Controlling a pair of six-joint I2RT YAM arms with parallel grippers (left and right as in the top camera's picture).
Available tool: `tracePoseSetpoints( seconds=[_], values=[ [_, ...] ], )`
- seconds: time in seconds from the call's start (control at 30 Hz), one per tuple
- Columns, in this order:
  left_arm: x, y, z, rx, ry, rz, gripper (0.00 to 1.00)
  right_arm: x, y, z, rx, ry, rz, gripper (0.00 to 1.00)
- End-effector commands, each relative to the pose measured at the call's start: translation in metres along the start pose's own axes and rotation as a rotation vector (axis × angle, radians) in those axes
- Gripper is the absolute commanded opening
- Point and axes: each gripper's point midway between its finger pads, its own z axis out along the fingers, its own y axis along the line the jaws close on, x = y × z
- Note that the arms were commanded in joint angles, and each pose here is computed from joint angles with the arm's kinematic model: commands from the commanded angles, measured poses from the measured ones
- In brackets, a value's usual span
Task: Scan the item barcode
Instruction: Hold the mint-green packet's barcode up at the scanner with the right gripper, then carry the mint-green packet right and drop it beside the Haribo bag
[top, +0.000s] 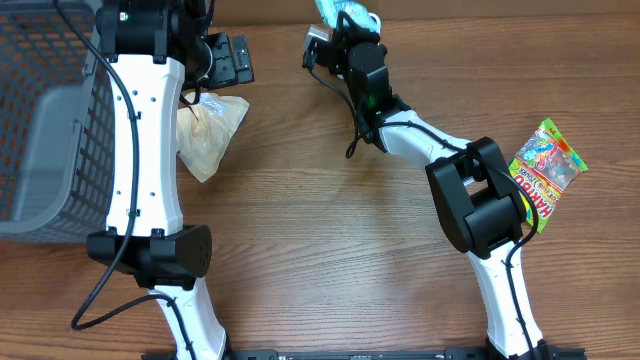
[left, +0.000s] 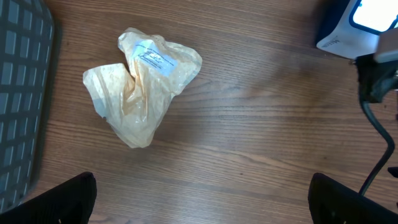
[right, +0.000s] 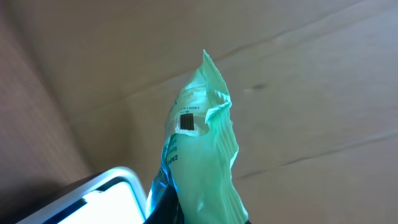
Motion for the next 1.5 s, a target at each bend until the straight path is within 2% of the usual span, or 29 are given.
tracePoseSetpoints(
  seconds=[0.0,0.37,0.6,0.73,0.9,0.93,1.03,1.13,1.23,1.47],
  values=[
    [0.001,0.000,-0.006,0.005,-0.010,0.005,1.00,-0.019,-0.013,0.000,0.023,-0.039,0.081,0.04],
    [0.001,0.000,-0.006,0.005,-0.010,0.005,1.00,-0.069,0.009,-0.011,-0.059,-0.210,0.094,0.04],
    [0.001,0.000,-0.006,0.005,-0.010,0.005,1.00,-0.086,0.017,-0.017,-0.076,-0.241,0.104,0.04],
    [0.001,0.000,-0.006,0.005,-0.010,0.005,1.00,-0.067,0.007,-0.011,-0.030,-0.161,0.108,0.04],
    [0.001,0.000,-0.006,0.005,-0.010,0.005,1.00,-0.005,-0.022,0.002,0.053,-0.004,0.102,0.04],
    [0.001,0.000,-0.006,0.005,-0.010,0.005,1.00,0.019,-0.033,0.005,0.084,0.055,0.104,0.04],
    [0.001,0.000,-0.006,0.005,-0.010,0.005,1.00,0.059,-0.052,0.007,0.136,0.156,0.107,0.04],
    [0.001,0.000,-0.006,0.005,-0.010,0.005,1.00,0.079,-0.061,0.008,0.159,0.199,0.109,0.04],
    [0.001,0.000,-0.006,0.005,-0.010,0.005,1.00,0.081,-0.061,0.008,0.157,0.204,0.108,0.04],
    [0.001,0.000,-0.006,0.005,-0.010,0.005,1.00,0.038,-0.034,0.007,0.075,0.101,0.106,0.04]
  ],
)
